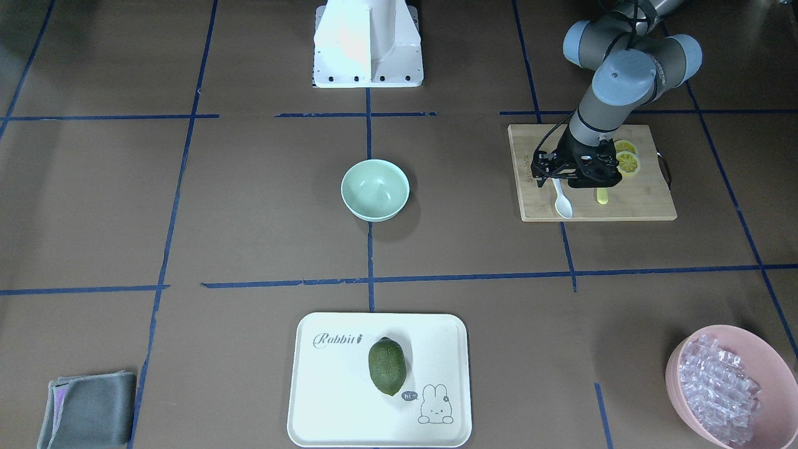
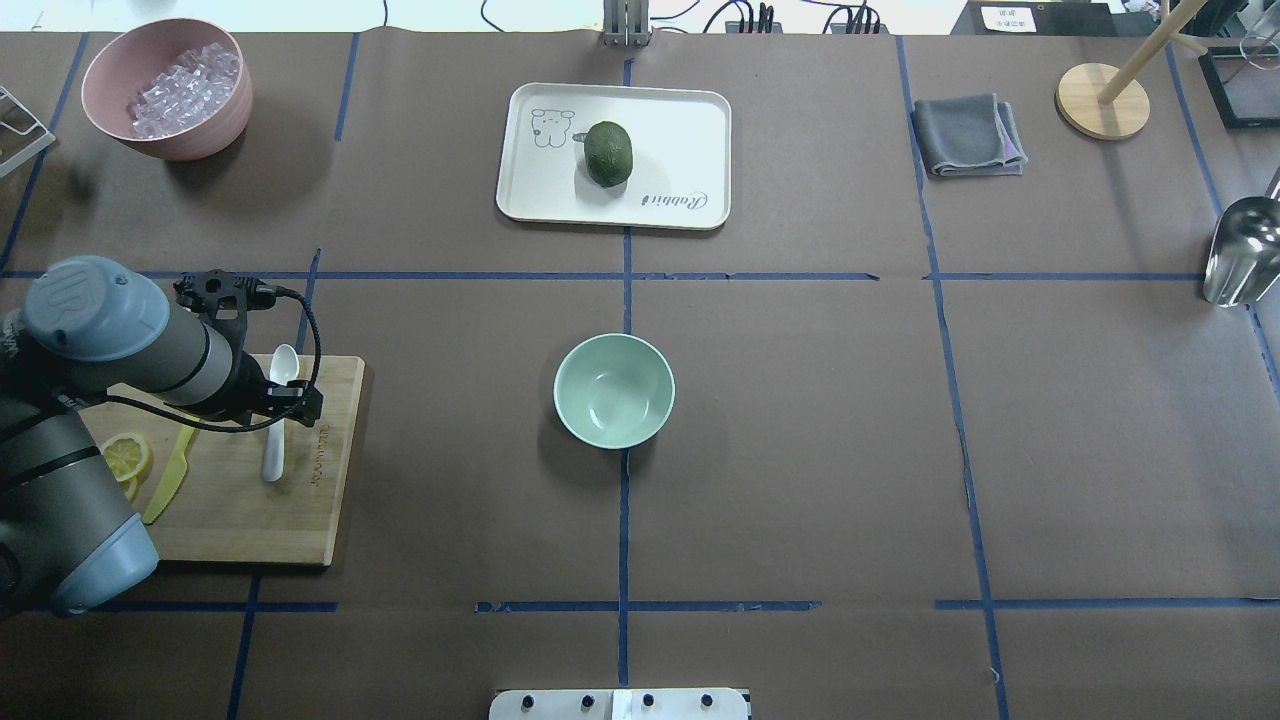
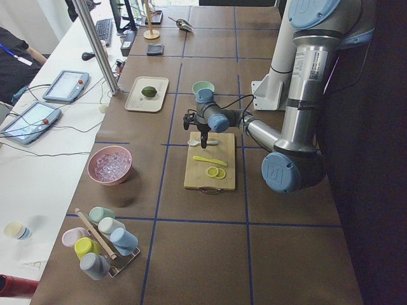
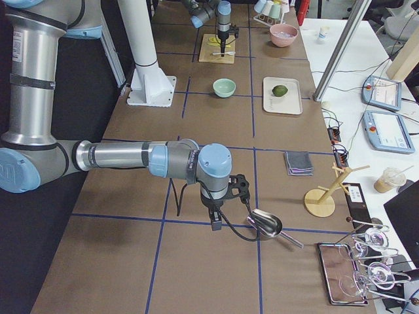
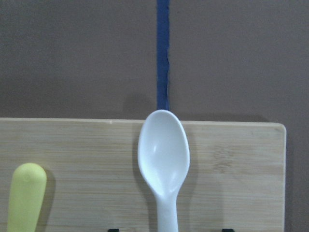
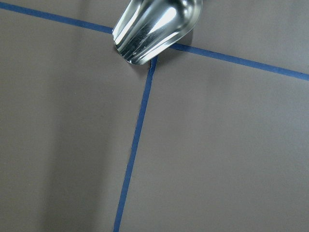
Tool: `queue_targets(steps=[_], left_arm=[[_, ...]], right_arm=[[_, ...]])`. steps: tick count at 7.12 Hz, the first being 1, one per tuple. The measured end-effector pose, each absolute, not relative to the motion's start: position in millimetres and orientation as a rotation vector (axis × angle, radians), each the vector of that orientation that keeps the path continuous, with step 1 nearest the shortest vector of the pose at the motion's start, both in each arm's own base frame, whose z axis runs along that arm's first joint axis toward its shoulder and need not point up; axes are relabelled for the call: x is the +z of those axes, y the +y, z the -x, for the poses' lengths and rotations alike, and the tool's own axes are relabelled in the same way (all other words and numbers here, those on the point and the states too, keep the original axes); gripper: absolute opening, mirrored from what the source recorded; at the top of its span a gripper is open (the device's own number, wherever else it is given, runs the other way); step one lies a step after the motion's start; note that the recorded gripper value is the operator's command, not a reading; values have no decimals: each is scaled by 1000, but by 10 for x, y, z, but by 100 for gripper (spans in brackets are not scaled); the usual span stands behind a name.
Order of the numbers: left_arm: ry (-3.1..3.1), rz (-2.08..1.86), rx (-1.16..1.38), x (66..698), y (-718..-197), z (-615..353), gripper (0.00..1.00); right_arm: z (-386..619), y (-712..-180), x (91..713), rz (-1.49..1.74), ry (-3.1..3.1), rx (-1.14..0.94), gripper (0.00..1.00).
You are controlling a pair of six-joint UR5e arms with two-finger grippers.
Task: Place spoon in bowl
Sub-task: 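Close the left gripper on the white spoon handle and lift it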
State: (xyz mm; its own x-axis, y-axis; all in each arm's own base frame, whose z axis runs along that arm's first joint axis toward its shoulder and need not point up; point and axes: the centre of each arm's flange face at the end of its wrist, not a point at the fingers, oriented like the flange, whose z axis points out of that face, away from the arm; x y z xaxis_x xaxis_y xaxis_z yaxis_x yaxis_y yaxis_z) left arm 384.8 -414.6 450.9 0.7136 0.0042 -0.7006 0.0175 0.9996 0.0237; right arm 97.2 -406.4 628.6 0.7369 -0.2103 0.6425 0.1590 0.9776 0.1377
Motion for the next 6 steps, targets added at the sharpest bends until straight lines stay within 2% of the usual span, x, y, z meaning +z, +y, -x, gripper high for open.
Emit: queue_targets(steps=[1,2,6], left_arm=[[776,-28,-4,4511,-4132,-3865,7],[778,-29,-2,4500,-4129,-3868,0],[778,-34,-5,4494,-4110,-3795,0]], right_arm=[[-971,-4059,6291,-74,-714,-203,100],[-970,-4053,6297,-73,-715,-203,100],[-969,-4041,6302,-71,-715,-202,100]])
